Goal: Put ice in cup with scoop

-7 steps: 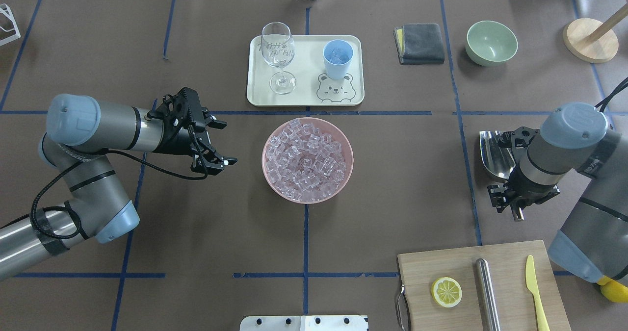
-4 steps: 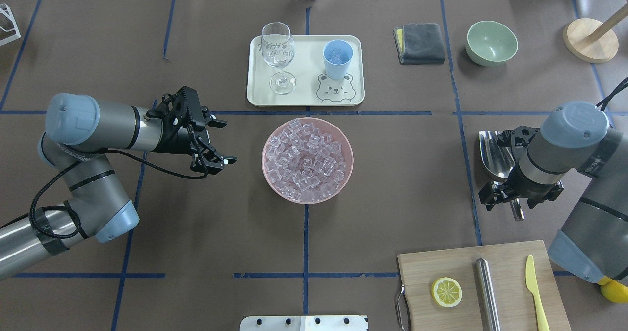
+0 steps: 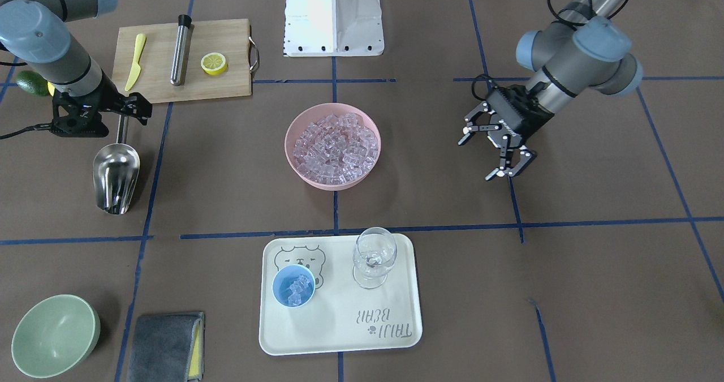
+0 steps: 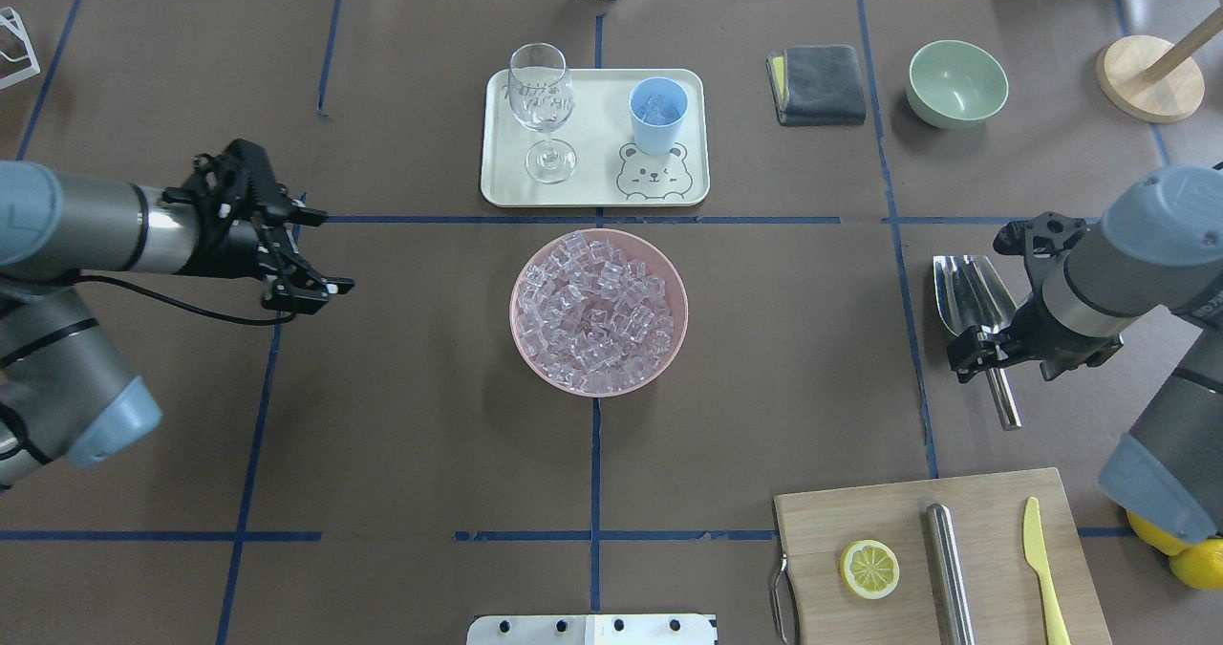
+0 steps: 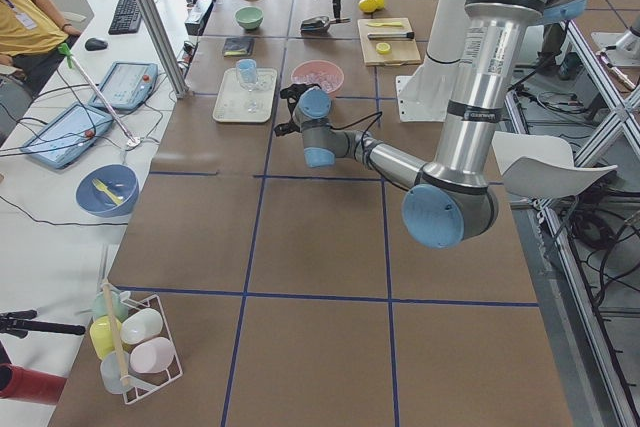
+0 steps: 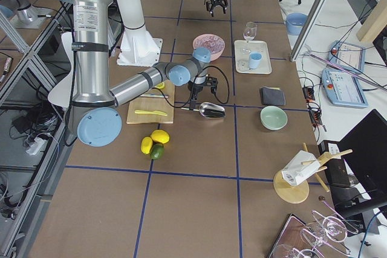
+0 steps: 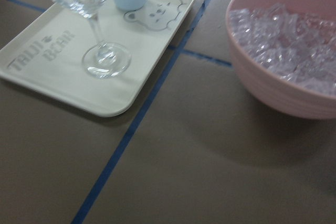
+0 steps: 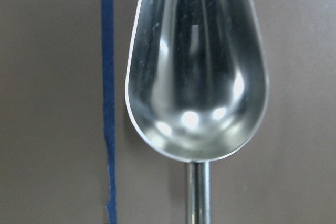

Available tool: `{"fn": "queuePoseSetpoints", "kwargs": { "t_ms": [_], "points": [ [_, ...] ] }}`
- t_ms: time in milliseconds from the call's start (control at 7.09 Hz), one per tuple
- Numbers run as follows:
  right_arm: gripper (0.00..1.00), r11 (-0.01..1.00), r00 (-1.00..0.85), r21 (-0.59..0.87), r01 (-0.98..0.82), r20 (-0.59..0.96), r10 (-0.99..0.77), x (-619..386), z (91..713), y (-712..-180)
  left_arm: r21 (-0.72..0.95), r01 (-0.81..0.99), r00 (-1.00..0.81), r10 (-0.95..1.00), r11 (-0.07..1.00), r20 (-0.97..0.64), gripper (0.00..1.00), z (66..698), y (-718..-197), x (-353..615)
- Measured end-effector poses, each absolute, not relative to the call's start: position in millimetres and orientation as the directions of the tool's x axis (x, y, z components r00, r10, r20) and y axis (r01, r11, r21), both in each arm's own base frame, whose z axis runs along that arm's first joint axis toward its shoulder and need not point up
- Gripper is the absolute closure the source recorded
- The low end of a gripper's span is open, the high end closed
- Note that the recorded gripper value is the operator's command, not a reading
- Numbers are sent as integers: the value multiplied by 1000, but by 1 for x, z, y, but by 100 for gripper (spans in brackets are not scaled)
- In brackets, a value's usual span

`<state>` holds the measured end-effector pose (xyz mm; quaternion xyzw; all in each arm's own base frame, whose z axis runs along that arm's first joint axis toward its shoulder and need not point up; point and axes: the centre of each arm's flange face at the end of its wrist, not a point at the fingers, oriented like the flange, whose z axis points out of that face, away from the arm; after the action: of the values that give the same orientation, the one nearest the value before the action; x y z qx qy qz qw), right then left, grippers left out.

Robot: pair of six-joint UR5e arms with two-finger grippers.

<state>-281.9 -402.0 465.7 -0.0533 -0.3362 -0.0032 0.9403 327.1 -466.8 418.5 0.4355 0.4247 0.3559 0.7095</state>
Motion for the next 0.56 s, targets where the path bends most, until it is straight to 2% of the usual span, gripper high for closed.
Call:
{"fn": "queuePoseSetpoints", "kwargs": {
  "t_ms": [282,564],
  "points": [
    [0,993,767,-95,-70,632,115,-232,469,-435,896,-238,486,844,376,-225,0,496,-464,242],
    [0,991,767,-73,-115,628,135,-197,477,-460,826,-280,621,748,489,-232,0,559,-472,150]
  ]
}}
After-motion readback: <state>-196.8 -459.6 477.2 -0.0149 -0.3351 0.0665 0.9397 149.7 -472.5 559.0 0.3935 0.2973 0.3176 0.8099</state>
